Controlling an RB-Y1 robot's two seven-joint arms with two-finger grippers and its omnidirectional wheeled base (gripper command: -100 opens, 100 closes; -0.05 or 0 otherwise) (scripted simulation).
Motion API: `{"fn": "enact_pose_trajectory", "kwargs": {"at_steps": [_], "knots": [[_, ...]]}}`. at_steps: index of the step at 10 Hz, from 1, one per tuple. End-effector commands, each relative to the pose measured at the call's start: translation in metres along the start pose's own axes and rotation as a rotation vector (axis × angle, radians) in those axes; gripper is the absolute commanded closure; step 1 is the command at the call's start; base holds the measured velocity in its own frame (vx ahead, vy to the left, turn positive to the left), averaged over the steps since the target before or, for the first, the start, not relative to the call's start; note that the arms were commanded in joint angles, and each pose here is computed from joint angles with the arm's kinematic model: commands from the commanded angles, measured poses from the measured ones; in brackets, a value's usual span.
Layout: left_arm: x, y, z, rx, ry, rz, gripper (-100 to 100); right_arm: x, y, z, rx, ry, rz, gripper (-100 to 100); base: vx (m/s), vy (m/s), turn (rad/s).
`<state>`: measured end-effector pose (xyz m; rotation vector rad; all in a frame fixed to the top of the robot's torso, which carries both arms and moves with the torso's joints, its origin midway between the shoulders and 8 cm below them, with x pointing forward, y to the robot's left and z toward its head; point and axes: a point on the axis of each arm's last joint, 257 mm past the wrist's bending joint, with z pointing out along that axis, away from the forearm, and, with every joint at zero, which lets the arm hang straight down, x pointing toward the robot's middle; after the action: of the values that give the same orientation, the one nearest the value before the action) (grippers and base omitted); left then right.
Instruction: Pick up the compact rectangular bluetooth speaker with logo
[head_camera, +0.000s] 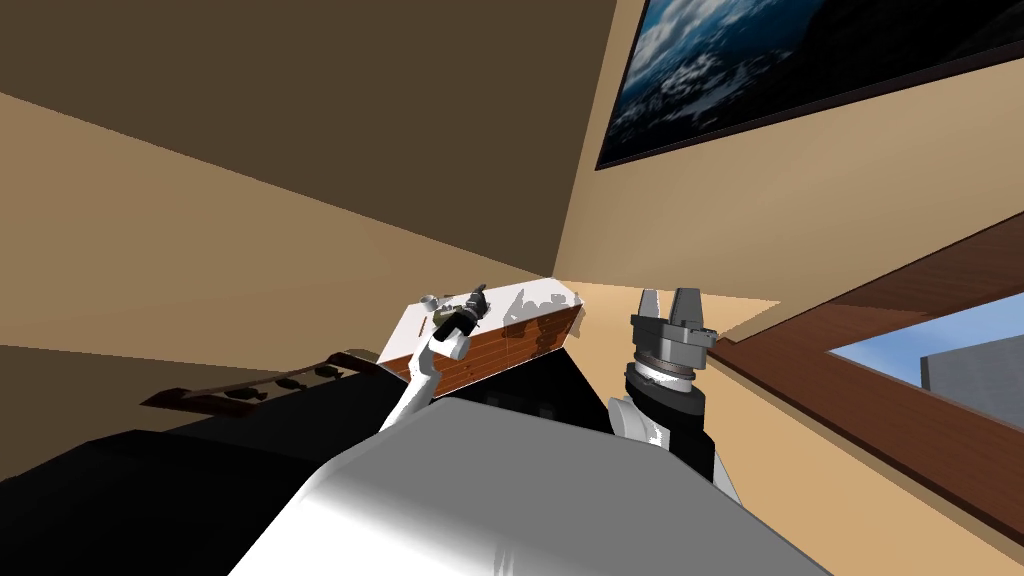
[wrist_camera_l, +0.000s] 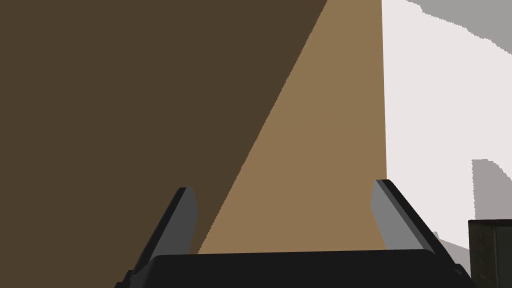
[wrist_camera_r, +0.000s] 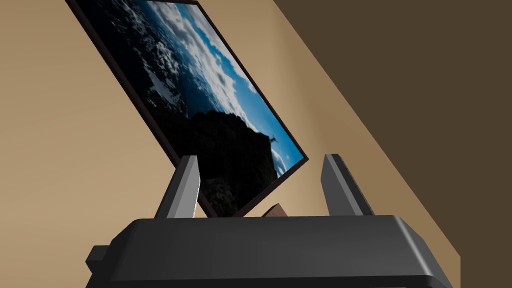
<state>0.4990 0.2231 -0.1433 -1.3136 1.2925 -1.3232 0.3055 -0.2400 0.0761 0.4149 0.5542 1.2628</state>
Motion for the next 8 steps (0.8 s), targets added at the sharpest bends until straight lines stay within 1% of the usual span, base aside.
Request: {"fn": "enact_pose_trajectory", "kwargs": {"at_steps": [1,2,3,5,6,7,8], "knots": [[-0.005,0.012,0.003,-0.048,-0.013,-0.011,-100,0.000,0.000,0.000,0.000,0.000,0.000,0,0.006,-0.006,-0.066],[-0.006,0.016,0.003,-0.064,-0.017,-0.011,-100,0.000,0.000,0.000,0.000,0.000,0.000,0,0.000,0.000,0.000],[-0.014,0.024,0.010,-0.099,-0.030,-0.032,-100,0.000,0.000,0.000,0.000,0.000,0.000,0,0.006,-0.006,-0.108],[-0.017,0.035,0.009,-0.143,-0.042,-0.032,-100,0.000,0.000,0.000,0.000,0.000,0.000,0,0.004,-0.001,-0.030],[-0.026,0.045,0.015,-0.184,-0.060,-0.052,-100,0.000,0.000,0.000,0.000,0.000,0.000,0,0.010,-0.002,-0.112],[-0.028,0.054,0.013,-0.217,-0.069,-0.052,-100,0.000,0.000,0.000,0.000,0.000,0.000,0,0.012,0.002,-0.063],[-0.029,0.055,0.013,-0.222,-0.070,-0.052,-100,0.000,0.000,0.000,0.000,0.000,0.000,0,0.006,0.002,0.016]]}}
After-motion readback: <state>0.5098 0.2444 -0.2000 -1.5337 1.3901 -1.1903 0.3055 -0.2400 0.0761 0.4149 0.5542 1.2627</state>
